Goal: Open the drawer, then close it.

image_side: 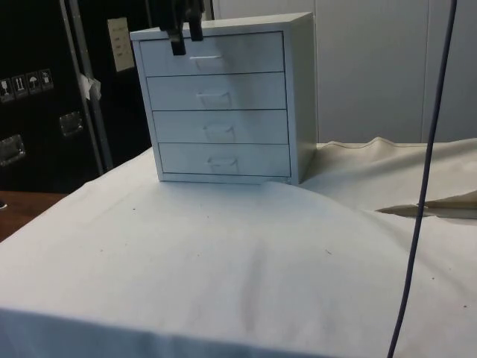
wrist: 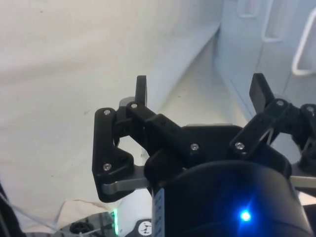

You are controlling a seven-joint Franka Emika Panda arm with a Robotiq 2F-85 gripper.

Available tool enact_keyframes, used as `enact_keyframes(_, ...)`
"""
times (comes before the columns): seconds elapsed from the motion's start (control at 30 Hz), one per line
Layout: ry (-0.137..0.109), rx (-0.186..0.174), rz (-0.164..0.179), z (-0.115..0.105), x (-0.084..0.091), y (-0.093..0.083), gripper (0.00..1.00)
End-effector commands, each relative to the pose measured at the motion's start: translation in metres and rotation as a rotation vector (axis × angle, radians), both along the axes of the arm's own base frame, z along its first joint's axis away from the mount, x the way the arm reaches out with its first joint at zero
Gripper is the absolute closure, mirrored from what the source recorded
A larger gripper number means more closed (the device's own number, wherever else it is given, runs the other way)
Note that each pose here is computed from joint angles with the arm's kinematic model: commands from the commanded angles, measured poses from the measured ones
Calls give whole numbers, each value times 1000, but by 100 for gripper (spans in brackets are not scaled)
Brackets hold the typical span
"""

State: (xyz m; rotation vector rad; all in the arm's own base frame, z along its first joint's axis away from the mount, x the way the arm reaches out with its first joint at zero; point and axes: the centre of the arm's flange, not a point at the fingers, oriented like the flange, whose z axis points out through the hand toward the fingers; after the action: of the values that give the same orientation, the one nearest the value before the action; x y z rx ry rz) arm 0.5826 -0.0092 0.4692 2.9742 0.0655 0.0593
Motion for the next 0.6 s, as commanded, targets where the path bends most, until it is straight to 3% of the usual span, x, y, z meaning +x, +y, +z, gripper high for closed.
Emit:
enact_keyframes(0.0,-11,-13,9,0,1,-1,0)
enact_keyframes(0.13,-8,-42,17,1,1,-5,0)
enact_keyframes(0.17,0,-30,10,1,0,-3,0)
enact_keyframes(0.23,-8,-64,21,1,0,-8,0)
enact_keyframes(0.47,-9,-121,21,-1,1,-8,0)
enact_keyframes(0.5,3,-101,22,0,0,-8,0)
enact_keyframes(0.57,-10,-132,20,-3,1,-8,0)
